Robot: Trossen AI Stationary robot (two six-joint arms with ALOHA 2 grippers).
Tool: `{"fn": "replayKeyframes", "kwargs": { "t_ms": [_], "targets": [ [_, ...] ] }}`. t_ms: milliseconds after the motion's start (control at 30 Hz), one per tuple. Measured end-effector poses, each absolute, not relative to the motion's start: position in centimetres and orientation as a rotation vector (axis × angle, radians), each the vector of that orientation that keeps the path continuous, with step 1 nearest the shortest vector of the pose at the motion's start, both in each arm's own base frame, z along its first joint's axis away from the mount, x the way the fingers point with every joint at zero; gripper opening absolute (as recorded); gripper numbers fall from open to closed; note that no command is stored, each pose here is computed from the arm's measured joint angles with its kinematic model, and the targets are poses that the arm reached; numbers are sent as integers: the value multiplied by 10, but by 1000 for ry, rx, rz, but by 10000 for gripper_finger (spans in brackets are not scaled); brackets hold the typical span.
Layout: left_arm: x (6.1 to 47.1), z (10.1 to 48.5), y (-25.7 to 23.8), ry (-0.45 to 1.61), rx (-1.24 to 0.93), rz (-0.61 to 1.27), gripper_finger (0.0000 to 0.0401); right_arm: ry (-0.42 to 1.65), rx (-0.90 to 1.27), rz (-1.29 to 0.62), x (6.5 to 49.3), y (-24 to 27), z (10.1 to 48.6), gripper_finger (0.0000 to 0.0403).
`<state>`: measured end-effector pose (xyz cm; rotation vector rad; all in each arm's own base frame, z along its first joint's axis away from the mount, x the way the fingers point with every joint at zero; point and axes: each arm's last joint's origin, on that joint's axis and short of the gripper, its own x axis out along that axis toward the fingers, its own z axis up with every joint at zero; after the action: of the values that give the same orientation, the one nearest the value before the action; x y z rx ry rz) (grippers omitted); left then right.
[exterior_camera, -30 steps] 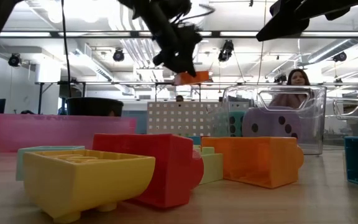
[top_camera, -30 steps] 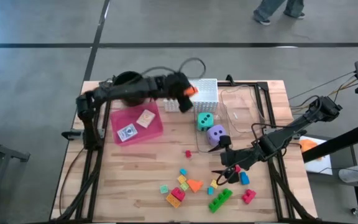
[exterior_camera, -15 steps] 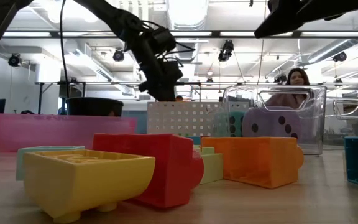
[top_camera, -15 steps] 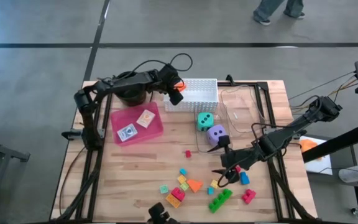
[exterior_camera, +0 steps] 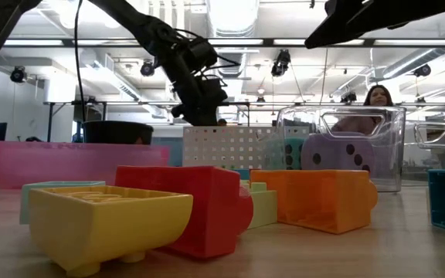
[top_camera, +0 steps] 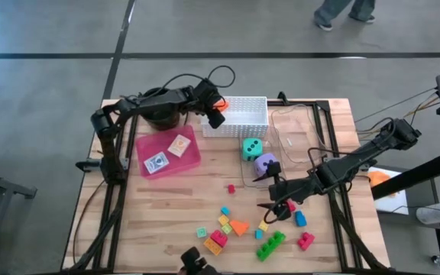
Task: Pick & Place Toys
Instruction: Put the top big orange game piece into the white bin
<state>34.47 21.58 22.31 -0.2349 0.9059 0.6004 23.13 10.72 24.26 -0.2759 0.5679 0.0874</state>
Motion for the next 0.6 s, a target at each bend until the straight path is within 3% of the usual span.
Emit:
{"fn": "replayKeyframes", "kwargs": {
  "t_ms": [467,600],
  "targets": [
    [341,209,213,927,-236,582,189,564,-346,109,231,107,243,400],
    [341,208,213,927,-240,562,207,564,-346,109,231,107,243,400]
  ]
}}
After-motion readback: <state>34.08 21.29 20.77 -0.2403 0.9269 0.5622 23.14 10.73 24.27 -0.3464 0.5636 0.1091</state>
